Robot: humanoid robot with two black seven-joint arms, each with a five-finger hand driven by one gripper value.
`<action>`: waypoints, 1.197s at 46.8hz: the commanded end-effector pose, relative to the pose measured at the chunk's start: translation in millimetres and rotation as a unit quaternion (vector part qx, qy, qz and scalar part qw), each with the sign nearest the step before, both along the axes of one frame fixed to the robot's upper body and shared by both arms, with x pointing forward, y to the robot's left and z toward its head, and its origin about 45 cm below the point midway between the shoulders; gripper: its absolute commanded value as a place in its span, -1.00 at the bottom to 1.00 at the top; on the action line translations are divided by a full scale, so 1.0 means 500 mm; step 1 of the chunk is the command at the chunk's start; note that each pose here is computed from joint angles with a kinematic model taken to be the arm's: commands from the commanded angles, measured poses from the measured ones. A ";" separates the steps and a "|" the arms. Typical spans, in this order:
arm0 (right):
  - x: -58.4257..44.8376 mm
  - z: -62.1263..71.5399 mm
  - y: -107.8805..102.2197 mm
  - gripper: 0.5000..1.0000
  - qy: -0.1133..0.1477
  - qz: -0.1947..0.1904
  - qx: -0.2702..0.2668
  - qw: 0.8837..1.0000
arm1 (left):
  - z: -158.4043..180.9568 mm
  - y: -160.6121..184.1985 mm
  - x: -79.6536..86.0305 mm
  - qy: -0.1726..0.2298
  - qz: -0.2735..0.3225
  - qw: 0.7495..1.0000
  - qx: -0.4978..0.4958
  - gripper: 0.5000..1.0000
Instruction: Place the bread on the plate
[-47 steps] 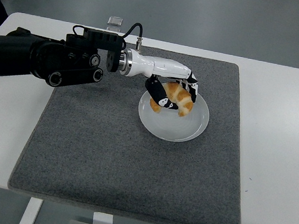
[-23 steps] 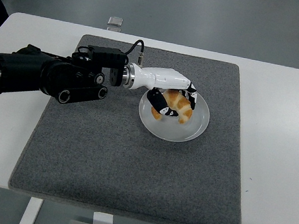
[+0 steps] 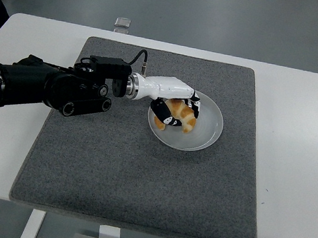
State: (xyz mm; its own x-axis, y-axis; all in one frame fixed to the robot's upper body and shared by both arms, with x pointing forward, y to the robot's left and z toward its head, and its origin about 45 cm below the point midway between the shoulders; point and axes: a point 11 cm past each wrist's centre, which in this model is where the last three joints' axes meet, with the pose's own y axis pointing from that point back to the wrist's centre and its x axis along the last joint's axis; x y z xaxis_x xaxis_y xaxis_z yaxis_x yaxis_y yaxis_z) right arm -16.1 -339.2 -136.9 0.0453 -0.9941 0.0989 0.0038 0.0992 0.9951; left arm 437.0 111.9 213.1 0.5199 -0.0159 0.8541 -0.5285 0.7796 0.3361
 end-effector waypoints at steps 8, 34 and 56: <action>0.001 0.000 0.000 0.81 0.000 0.000 0.000 1.000 | -0.004 -0.005 -0.002 0.002 0.001 1.000 0.000 -1.00; -0.001 0.000 0.000 0.81 0.000 0.000 0.000 1.000 | 0.001 -0.007 0.003 -0.006 0.018 1.000 -0.015 0.96; 0.001 0.000 0.000 0.81 0.000 -0.001 0.000 1.000 | 0.124 -0.018 0.055 -0.022 0.078 0.985 -0.154 0.97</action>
State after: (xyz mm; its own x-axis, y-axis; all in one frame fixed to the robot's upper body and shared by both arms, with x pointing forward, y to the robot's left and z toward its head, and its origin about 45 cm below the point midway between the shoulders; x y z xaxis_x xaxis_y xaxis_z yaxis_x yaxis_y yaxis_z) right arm -16.3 -339.1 -137.0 0.0449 -0.9941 0.0986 0.0042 0.0989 0.9951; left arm 458.9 99.7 265.2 0.4614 0.2530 0.8503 -0.6314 0.7670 0.1144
